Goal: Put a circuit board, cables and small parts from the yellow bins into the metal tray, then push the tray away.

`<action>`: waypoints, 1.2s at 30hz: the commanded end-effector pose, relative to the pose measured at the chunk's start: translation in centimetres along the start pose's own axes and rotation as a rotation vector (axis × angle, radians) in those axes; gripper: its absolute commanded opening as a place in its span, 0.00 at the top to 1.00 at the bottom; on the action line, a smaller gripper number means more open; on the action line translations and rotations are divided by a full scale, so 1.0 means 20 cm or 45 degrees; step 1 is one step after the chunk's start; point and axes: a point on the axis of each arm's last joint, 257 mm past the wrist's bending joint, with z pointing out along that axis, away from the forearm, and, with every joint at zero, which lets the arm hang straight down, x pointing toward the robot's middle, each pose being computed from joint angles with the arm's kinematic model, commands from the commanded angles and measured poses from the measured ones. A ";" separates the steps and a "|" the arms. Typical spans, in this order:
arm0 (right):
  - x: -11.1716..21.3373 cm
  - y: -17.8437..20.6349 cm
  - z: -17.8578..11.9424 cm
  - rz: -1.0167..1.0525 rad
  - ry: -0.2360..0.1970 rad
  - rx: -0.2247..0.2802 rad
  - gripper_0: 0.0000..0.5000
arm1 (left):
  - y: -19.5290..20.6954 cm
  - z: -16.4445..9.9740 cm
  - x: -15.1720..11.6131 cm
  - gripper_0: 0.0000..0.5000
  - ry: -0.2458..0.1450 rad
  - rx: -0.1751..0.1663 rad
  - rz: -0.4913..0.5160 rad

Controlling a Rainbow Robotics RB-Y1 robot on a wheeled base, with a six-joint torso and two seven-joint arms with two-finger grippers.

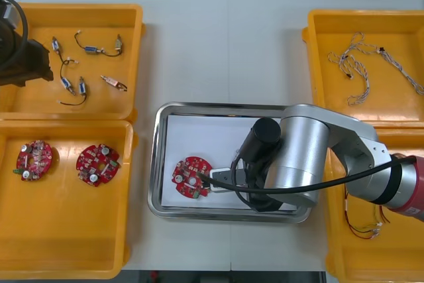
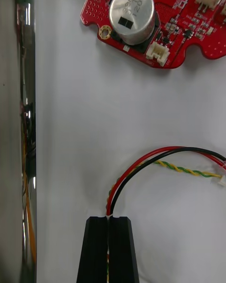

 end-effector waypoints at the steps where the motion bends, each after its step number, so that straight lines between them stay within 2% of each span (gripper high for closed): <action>1: -0.07 0.05 0.00 0.023 -0.042 -0.004 0.88 | -0.11 -0.07 -0.18 0.00 -0.092 0.074 0.056; 2: -0.07 0.05 0.00 0.022 -0.043 -0.003 0.83 | -0.11 -0.06 -0.19 0.00 -0.091 0.079 0.049; 3: -0.08 0.05 -0.01 0.022 -0.047 0.002 0.70 | -0.12 -0.05 -0.20 0.00 -0.087 0.090 0.037; 4: -0.08 0.05 -0.01 0.024 -0.048 0.004 0.47 | -0.13 -0.03 -0.22 0.00 -0.087 0.102 0.026; 5: -0.08 0.05 -0.01 0.026 -0.047 0.006 0.39 | -0.13 -0.02 -0.22 0.00 -0.082 0.105 0.020; 6: -0.09 0.05 -0.01 0.027 -0.049 0.008 0.07 | -0.14 -0.01 -0.23 0.00 -0.082 0.115 0.008; 7: -0.09 0.04 -0.01 0.026 -0.052 0.012 0.00 | -0.14 0.01 -0.24 0.00 -0.082 0.120 -0.004; 14: -0.13 0.02 -0.07 0.017 -0.073 0.060 0.00 | -0.12 0.07 -0.30 0.00 -0.068 0.136 -0.059; 19: -0.15 -0.04 -0.17 0.037 -0.099 0.091 0.00 | -0.10 0.11 -0.34 0.00 -0.064 0.137 -0.096; 25: -0.20 -0.12 -0.32 0.058 -0.138 0.148 0.00 | -0.09 0.20 -0.38 0.00 -0.079 0.118 -0.102; 30: -0.19 -0.17 -0.43 0.105 -0.142 0.149 0.00 | -0.10 0.26 -0.39 0.00 -0.100 0.108 -0.096; 36: -0.12 -0.29 -0.61 0.230 -0.140 0.139 0.00 | -0.08 0.33 -0.37 0.00 -0.097 0.077 -0.081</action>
